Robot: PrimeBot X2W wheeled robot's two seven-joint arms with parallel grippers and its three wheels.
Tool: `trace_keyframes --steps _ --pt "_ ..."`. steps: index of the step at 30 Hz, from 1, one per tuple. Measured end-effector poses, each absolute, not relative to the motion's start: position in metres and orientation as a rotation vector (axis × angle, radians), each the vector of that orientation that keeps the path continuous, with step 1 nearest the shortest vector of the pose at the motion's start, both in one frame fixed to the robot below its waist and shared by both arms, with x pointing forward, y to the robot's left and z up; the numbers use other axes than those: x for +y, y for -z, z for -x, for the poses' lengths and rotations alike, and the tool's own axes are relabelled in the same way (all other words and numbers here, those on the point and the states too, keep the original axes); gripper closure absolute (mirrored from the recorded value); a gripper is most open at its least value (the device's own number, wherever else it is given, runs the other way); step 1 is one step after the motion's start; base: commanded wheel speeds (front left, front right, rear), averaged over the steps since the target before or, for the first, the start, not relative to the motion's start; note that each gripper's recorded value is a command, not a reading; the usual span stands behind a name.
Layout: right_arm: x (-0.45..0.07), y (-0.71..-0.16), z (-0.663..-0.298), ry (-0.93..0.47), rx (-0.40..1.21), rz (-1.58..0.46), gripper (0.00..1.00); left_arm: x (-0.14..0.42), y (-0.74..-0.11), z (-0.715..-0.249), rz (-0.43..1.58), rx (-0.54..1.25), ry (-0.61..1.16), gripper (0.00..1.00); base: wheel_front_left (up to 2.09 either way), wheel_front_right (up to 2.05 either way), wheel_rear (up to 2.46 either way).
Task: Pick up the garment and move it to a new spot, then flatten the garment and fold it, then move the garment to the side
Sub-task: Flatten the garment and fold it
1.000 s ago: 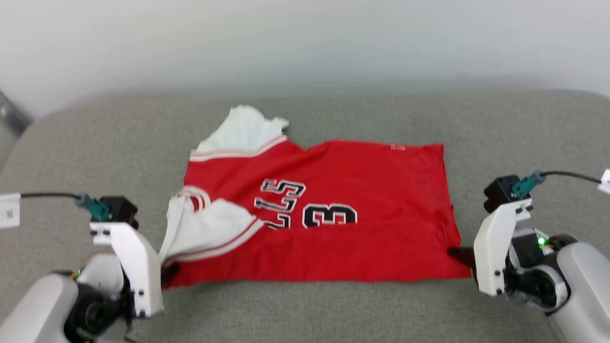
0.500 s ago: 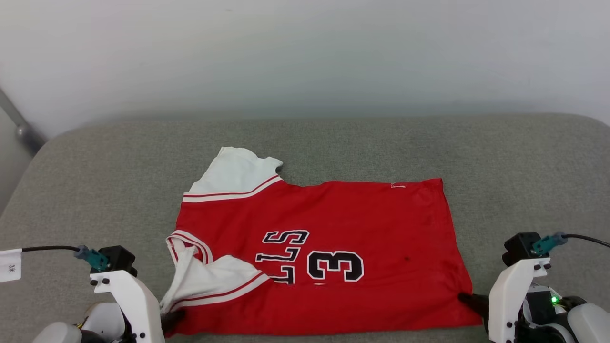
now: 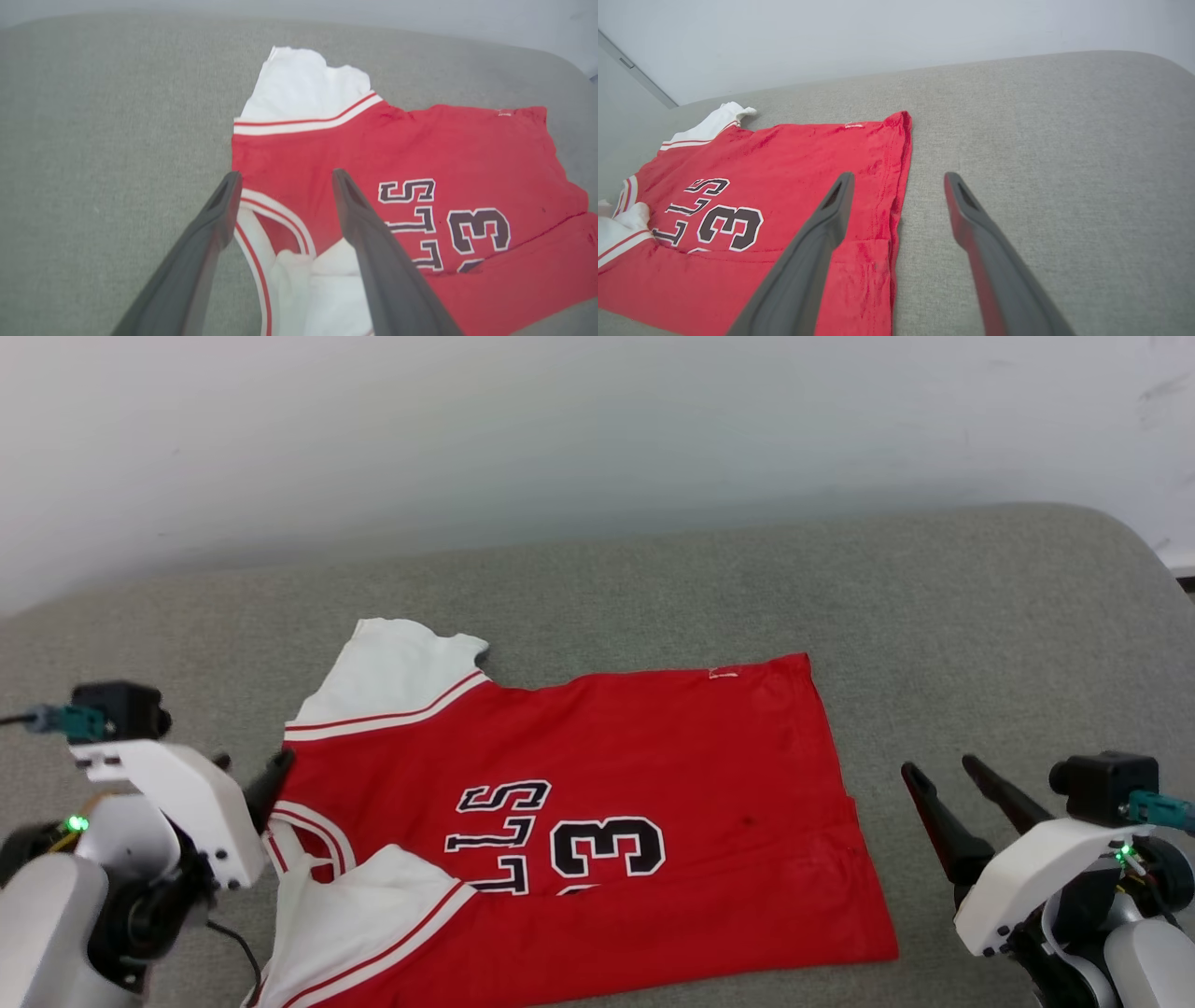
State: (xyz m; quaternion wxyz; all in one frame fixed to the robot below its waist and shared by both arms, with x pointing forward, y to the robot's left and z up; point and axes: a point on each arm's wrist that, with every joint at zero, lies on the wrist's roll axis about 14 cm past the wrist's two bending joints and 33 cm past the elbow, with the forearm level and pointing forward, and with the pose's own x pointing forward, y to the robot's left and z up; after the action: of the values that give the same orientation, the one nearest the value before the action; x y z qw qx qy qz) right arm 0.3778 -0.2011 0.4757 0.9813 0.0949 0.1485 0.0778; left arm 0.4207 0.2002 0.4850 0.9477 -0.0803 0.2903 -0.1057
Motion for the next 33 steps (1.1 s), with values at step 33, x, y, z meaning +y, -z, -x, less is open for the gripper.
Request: trace_keyframes --steps 33 --pt "-0.235 -0.426 -0.437 0.029 0.311 -0.183 0.0 0.177 -0.376 -0.608 0.069 1.146 0.201 0.0 0.0 0.0 0.0"
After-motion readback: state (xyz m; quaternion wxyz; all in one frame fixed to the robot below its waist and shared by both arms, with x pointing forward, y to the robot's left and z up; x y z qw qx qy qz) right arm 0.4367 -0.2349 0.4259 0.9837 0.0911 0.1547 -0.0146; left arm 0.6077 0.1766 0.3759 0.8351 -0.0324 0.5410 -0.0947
